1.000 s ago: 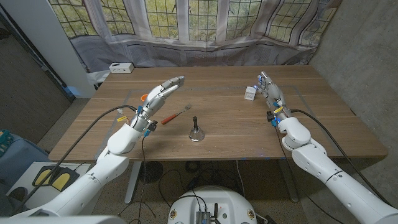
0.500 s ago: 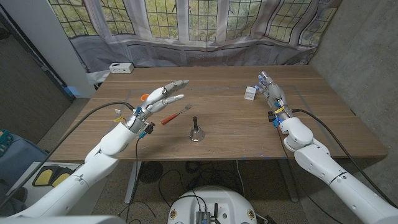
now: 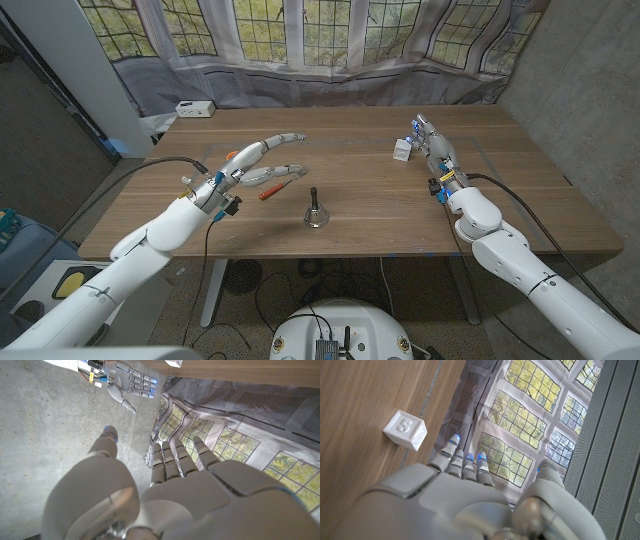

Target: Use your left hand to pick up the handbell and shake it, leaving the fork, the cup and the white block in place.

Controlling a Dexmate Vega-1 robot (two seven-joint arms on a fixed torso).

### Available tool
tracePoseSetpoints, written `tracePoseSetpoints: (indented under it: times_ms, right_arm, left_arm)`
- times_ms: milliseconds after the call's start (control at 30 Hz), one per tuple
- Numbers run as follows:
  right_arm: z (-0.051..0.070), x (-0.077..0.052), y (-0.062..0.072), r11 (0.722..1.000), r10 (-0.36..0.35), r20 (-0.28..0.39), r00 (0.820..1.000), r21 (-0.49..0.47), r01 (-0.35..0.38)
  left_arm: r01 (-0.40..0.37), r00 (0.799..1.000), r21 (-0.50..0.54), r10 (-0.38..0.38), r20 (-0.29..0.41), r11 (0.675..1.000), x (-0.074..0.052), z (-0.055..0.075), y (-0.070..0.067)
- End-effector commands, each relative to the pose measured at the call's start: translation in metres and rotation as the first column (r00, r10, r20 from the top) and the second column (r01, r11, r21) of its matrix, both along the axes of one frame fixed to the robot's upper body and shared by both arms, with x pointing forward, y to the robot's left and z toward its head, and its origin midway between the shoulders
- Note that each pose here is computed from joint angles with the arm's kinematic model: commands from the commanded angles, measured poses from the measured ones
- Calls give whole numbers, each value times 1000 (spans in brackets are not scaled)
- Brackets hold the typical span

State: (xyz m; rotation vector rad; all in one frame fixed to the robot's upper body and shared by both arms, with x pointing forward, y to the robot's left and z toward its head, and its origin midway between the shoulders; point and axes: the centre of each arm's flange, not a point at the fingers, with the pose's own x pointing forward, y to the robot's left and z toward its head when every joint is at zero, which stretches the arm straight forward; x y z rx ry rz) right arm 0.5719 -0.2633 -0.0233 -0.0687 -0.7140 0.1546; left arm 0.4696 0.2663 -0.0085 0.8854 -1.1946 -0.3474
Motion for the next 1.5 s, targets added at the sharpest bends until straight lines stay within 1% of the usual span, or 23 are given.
tracePoseSetpoints:
  times_ms: [33,167,333,500,533,567,600,633,733,767,800,867,900,1067,1133,1233,1400,1500]
  right_arm:
    - [-6,-1,1,1000,7,-9,1000,8,-7]
    - [-7,0,0,1000,11,-7,1000,13,-11]
    - [-8,0,0,1000,17,-6,1000,19,-17]
    - [-9,-1,0,1000,21,1,1000,21,-21]
    - [-9,-1,0,1000,21,5,1000,15,-21]
    - [-9,-1,0,1000,22,6,1000,19,-23]
    - [-9,-1,0,1000,23,6,1000,19,-23]
    - [-8,-1,-1,1000,23,7,1000,20,-23]
    - [-8,-2,-1,999,24,6,1000,23,-24]
    - [-8,-2,-2,1000,24,8,1000,19,-24]
    - [-8,-2,-2,1000,24,8,1000,19,-24]
    - [-7,-2,-2,1000,23,8,1000,20,-23]
    - [-7,-3,-2,1000,23,9,1000,17,-23]
    - [-7,-3,-2,999,28,6,1000,17,-28]
    - [-6,-3,-2,999,29,5,1000,13,-29]
    - [-5,-3,-1,999,33,4,999,10,-33]
    - [-7,-1,-2,999,35,-4,999,16,-35]
    - [-8,-1,-3,999,36,-5,999,17,-36]
  left_arm:
    - [-213,976,127,204,80,969,-12,17,-3]
    - [-257,966,181,245,85,949,-16,25,-10]
    - [-312,950,260,295,104,914,-22,33,-18]
    - [-323,945,353,315,81,878,-25,44,-25]
    - [-330,943,366,322,86,870,-26,46,-26]
    - [-356,934,389,340,112,850,-28,50,-29]
    - [-358,933,389,342,112,849,-28,50,-29]
    - [-374,927,407,352,131,833,-30,53,-33]
    - [-402,915,434,369,160,807,-32,57,-38]
    - [-419,907,442,381,177,793,-33,58,-40]
    - [-445,895,445,397,202,777,-34,59,-42]
    - [-502,865,446,434,252,741,-37,61,-46]
    - [-517,856,456,444,264,725,-38,62,-49]
    - [-552,833,494,461,304,671,-39,66,-58]
    - [-557,830,515,460,316,651,-37,68,-62]
    - [-552,833,550,451,321,627,-34,70,-67]
    - [-531,844,601,435,314,597,-29,74,-76]
    - [-509,856,631,424,297,585,-27,77,-81]
